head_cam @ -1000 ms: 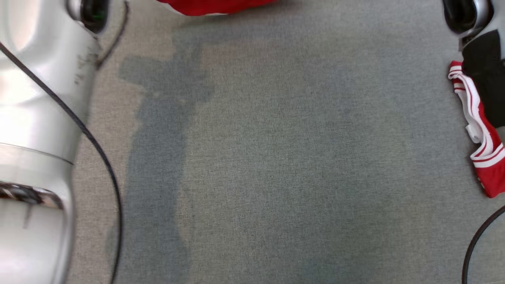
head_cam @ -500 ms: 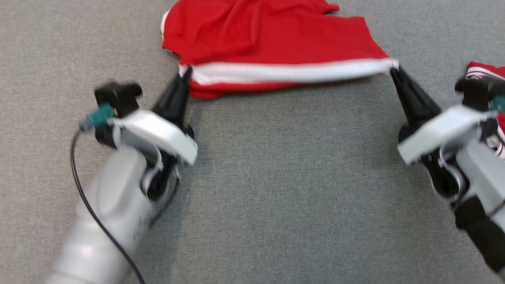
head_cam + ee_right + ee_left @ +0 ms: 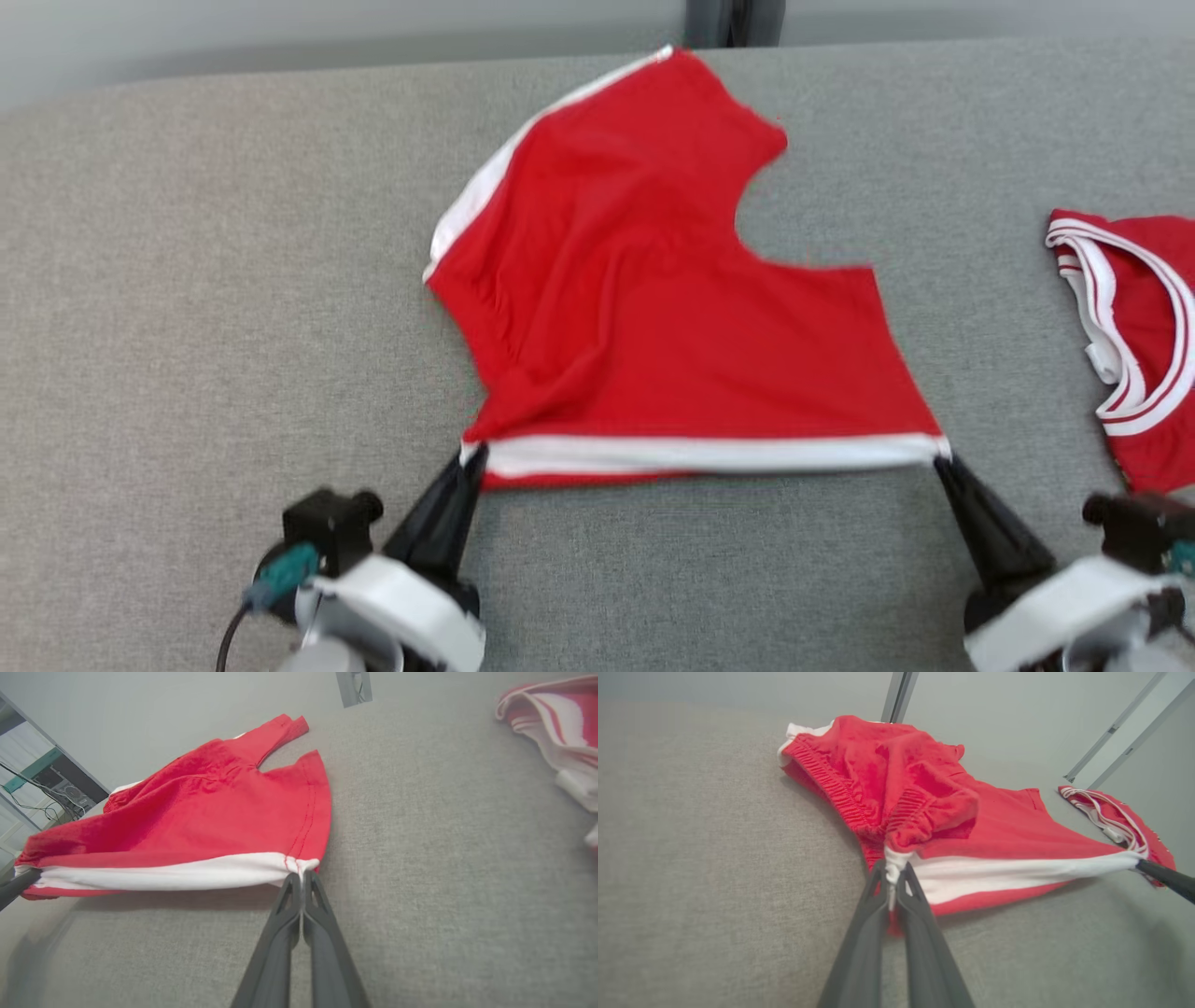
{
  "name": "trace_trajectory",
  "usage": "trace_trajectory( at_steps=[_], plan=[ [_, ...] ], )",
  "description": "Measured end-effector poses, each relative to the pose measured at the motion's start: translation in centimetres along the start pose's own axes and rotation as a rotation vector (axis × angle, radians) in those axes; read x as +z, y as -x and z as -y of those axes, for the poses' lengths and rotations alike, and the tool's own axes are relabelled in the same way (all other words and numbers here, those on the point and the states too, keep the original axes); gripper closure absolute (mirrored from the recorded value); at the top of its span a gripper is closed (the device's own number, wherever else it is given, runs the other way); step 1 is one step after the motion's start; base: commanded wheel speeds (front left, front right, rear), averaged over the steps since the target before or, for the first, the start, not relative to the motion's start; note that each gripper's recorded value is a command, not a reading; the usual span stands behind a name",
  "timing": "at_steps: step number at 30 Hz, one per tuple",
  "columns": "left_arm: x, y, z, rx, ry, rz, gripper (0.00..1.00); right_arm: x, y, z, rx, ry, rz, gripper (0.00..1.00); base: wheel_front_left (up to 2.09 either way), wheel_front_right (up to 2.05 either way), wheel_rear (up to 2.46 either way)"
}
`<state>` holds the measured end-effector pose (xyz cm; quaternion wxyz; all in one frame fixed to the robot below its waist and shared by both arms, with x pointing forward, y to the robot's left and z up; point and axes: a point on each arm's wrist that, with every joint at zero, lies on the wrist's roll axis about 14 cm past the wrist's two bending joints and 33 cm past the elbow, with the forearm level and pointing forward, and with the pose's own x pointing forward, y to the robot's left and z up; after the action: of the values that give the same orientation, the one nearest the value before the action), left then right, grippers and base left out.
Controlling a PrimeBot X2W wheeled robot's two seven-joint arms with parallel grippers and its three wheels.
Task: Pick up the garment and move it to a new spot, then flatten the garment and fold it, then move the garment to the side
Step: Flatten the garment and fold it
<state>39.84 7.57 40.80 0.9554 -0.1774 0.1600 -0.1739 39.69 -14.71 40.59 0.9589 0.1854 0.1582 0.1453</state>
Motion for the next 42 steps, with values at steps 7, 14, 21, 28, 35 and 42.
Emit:
trace_trajectory(
  at_steps=[7, 14, 21, 28, 35, 42],
  plan=[
    [0.3, 5.1, 1.3, 0.054, 0.018, -0.017, 1.0, -0.8, 5.1, -1.0, -0.043, -0.023, -0.05, 1.0, 0.0, 0.0, 0.0],
    [2.3, 8.4, 3.0, 0.048, -0.016, -0.021, 1.0, 1.6, 8.2, -3.1, -0.062, 0.021, -0.033, 1.0, 0.0, 0.0, 0.0],
    [4.5, 8.1, 2.8, 0.055, -0.015, 0.014, 1.0, 5.9, 6.4, -4.0, -0.043, 0.097, 0.049, 1.0, 0.0, 0.0, 0.0],
    [7.0, 4.9, 1.1, 0.06, -0.017, 0.076, 1.0, 9.7, 0.6, -4.0, 0.055, 0.236, 0.097, 1.0, 0.0, 0.0, 0.0],
    [8.1, 0.3, -1.1, 0.063, 0.031, 0.111, 1.0, 12.0, -8.0, -4.6, 0.179, 0.289, 0.111, 1.0, 0.0, 0.0, 0.0],
    [6.4, -3.3, -3.3, 0.063, 0.06, 0.057, 1.0, 9.8, -16.3, -5.0, 0.264, 0.306, 0.015, 1.0, 0.0, 0.0, 0.0]
  ],
)
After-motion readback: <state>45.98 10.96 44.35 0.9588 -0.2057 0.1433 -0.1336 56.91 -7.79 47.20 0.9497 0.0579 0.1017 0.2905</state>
